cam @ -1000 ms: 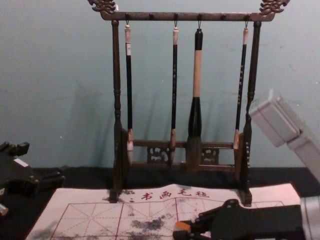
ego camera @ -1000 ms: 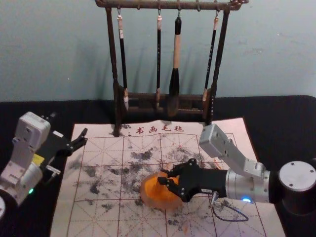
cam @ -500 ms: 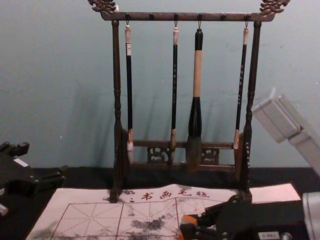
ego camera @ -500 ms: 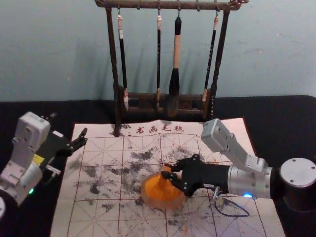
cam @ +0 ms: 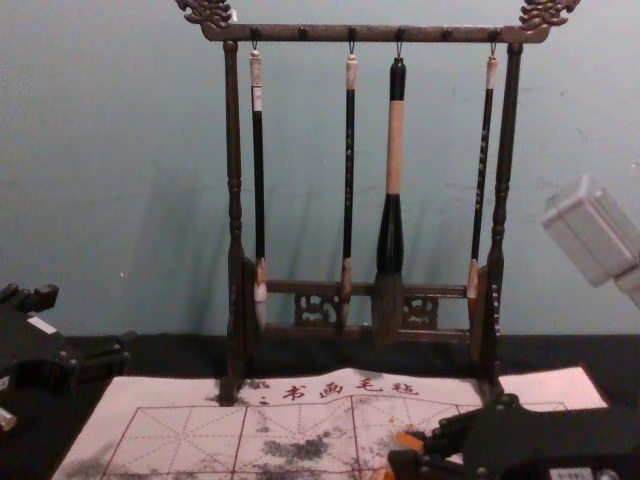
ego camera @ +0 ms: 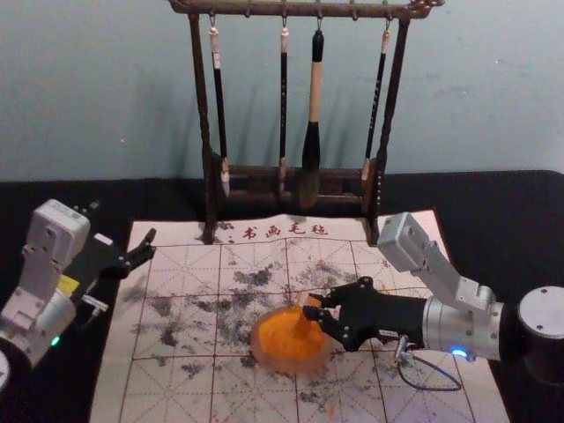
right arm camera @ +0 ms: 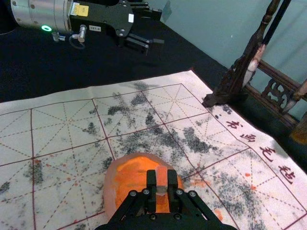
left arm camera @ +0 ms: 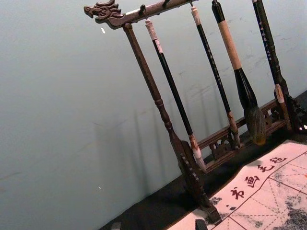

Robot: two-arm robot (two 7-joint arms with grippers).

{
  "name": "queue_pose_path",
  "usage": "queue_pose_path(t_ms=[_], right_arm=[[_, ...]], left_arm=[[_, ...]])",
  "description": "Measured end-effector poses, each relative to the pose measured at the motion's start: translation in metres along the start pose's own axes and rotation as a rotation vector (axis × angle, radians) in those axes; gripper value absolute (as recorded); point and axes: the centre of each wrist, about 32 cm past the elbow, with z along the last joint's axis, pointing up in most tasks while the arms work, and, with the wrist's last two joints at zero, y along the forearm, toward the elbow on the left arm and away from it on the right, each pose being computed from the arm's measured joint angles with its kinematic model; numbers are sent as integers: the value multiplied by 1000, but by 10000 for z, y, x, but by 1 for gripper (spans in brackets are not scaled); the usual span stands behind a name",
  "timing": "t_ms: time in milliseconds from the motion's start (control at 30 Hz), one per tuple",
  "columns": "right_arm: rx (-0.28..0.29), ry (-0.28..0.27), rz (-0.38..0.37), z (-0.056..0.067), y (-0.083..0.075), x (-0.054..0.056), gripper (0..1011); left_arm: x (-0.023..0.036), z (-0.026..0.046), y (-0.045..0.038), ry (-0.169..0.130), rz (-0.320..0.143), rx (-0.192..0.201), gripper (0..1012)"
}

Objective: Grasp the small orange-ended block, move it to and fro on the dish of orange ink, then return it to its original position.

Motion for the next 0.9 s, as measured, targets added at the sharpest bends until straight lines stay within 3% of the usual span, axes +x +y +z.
queue_pose_path(t_ms=[400, 900], right_arm=[[7, 9, 21, 5, -104, -97, 106], [11, -2, 63, 44, -45, -174, 106]], left_arm=[[0, 0, 0, 0, 0, 0, 1001], [0, 0, 0, 0, 0, 0, 1001]])
